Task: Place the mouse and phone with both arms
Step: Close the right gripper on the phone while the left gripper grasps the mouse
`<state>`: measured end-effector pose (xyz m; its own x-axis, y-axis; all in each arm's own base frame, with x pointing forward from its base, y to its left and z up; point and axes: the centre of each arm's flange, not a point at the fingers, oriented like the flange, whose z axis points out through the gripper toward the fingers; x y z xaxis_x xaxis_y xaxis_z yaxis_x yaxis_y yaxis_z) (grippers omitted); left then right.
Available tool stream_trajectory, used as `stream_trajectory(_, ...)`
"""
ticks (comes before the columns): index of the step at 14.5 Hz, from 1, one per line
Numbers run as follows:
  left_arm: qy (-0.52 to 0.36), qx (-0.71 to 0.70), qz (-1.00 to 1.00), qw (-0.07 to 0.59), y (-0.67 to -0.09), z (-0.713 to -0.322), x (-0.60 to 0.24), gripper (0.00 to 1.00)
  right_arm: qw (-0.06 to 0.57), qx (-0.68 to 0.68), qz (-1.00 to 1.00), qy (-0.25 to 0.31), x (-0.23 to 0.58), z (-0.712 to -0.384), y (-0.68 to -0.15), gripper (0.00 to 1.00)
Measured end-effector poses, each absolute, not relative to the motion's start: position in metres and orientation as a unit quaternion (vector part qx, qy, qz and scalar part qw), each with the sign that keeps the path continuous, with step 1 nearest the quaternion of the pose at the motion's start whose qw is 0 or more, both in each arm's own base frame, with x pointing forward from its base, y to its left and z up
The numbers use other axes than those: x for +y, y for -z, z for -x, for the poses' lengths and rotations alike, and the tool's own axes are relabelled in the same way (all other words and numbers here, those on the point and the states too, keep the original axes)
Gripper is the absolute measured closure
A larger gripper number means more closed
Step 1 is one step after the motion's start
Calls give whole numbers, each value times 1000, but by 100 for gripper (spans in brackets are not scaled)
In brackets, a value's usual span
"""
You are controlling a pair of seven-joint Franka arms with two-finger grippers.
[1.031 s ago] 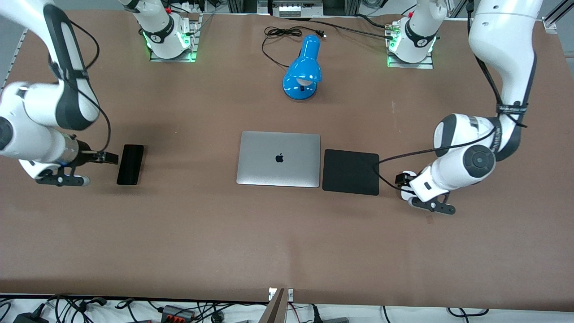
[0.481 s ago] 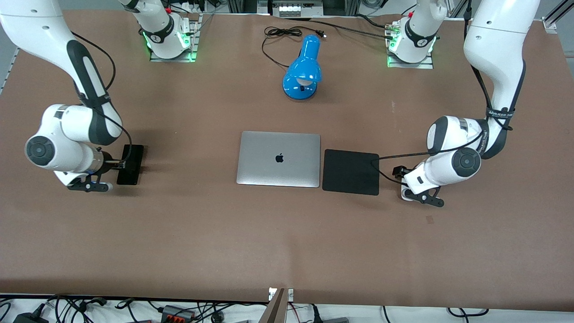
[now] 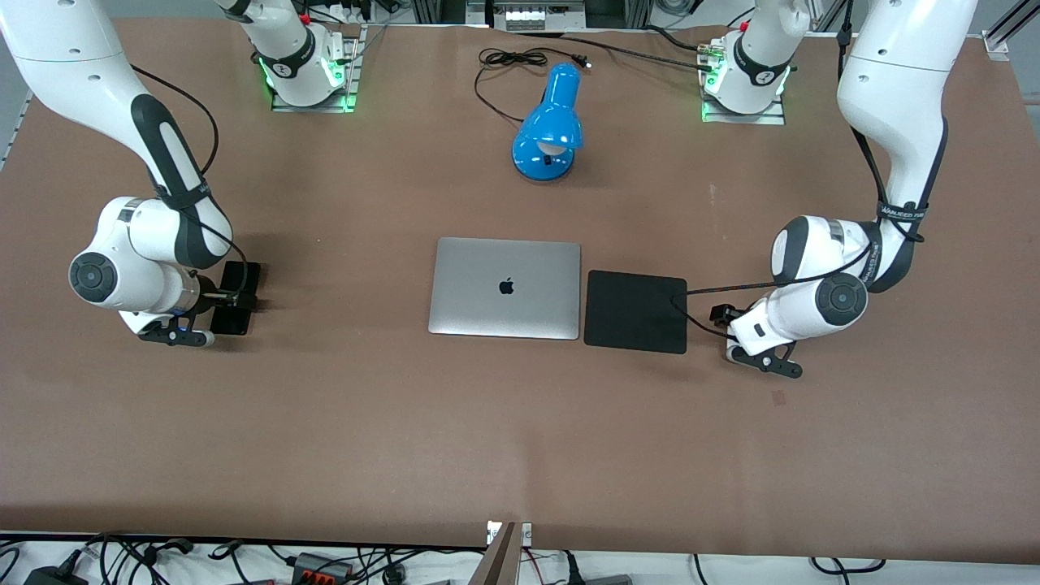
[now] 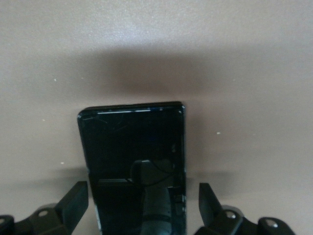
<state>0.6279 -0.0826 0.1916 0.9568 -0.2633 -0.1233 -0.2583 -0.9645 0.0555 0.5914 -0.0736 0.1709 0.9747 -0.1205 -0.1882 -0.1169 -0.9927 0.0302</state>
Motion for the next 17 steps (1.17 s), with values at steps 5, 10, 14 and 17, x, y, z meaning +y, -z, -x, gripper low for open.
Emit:
stream_trajectory(5,66,-127,-989,20,-178,-628,-77,0,6,-62,-993,97,-71,-591,-168,0)
stream_trajectory(10,64,-126,-990,20,-179,-630,-76,11,6,-63,-993,99,-71,-590,-166,0)
stream_trajectory(14,64,-122,-990,21,-178,-631,-71,36,6,-63,-993,99,-71,-590,-166,10)
stream_trajectory(17,61,-122,-990,21,-181,-633,-71,37,6,-62,-993,100,-71,-591,-168,22)
